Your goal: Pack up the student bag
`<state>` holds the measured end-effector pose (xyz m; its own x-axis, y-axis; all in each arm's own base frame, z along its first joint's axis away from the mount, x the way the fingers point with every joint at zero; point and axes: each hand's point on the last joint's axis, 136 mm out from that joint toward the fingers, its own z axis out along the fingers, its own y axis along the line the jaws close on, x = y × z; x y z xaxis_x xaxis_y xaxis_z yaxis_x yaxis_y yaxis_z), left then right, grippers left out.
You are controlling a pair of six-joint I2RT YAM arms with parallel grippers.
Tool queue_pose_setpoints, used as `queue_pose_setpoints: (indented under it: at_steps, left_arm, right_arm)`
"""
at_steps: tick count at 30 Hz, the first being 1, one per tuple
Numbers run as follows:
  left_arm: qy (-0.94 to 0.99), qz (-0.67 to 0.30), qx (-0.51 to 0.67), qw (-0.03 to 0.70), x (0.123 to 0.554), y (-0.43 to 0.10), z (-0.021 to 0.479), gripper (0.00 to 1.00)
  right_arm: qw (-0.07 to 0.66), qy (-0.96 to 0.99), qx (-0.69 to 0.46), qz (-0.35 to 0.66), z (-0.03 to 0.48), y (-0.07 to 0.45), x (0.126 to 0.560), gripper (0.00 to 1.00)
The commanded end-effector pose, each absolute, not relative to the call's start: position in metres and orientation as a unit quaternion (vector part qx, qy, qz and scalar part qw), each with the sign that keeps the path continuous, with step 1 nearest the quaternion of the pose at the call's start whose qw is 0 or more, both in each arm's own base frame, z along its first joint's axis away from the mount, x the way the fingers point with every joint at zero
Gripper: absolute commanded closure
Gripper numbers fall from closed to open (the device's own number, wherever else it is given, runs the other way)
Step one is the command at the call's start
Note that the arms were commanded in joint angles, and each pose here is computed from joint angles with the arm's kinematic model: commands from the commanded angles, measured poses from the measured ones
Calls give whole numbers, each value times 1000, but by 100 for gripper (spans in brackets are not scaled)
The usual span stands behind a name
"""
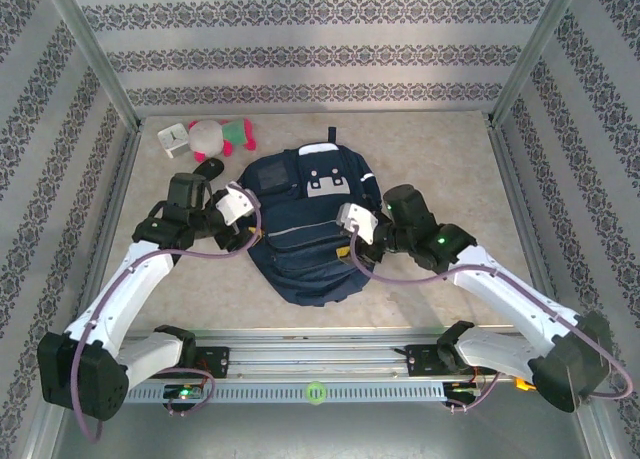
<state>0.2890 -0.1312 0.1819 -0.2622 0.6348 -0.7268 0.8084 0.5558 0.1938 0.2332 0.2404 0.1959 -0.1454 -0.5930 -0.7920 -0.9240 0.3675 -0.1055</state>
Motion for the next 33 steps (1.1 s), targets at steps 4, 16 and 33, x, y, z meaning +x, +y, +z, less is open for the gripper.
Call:
queue_pose_setpoints:
  at_steps: [4,16,33]
  left_arm:
    - [756,-128,536,352,281,-136,133,20]
    - [720,-202,573,334,295,-161,118,28]
    - [717,-240,563,334,263,-170,118,62]
  right_arm:
    - [396,803,-331,297,219,227,263,32]
    - [345,866,-85,351,194,190,275,34]
    - [278,887,-18,367,160,188,258,36]
